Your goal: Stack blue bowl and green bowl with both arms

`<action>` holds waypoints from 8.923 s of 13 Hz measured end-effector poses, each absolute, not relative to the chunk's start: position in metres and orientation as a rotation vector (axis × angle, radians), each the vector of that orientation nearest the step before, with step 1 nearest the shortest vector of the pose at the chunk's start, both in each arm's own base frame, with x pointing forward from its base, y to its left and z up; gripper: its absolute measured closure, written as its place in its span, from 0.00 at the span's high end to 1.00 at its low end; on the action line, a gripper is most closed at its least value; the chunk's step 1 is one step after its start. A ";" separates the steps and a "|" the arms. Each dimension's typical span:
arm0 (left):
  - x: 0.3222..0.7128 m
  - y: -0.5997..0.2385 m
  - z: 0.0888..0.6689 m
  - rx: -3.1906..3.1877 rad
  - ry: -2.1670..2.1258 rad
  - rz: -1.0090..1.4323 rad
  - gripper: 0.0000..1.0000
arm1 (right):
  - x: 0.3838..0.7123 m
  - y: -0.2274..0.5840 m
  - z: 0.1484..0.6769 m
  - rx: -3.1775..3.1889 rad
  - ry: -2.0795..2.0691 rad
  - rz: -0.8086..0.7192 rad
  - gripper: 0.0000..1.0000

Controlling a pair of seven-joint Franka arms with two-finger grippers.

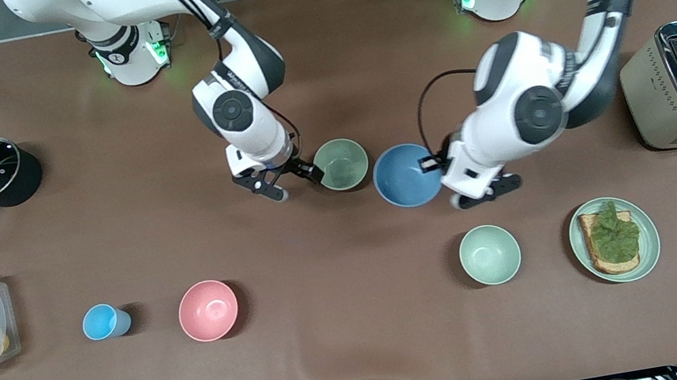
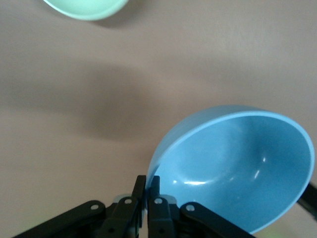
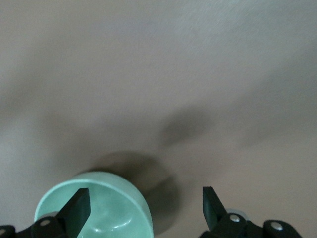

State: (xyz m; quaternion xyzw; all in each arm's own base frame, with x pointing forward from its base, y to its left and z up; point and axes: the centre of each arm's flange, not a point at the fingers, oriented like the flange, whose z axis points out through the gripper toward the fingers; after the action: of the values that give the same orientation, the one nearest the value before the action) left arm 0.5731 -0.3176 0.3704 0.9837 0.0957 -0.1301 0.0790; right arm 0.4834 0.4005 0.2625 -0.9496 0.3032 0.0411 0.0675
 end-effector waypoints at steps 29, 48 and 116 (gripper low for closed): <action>0.465 -0.445 0.232 2.937 0.355 -0.484 0.05 | 0.504 0.373 0.166 -2.220 1.639 0.540 1.00; 0.529 -0.382 0.408 2.904 0.466 -0.228 1.00 | 0.519 0.363 0.192 -2.257 1.516 0.596 1.00; 0.528 -0.054 0.640 3.156 -0.067 -0.032 1.00 | 0.556 -0.018 0.624 -3.093 0.167 -0.049 1.00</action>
State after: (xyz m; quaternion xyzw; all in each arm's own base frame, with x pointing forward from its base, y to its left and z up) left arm 0.5283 -0.0544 0.6401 0.9997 -0.0212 -0.0101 -0.0076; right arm 0.5557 -0.0175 0.6238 -0.9982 0.0540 -0.0157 0.0217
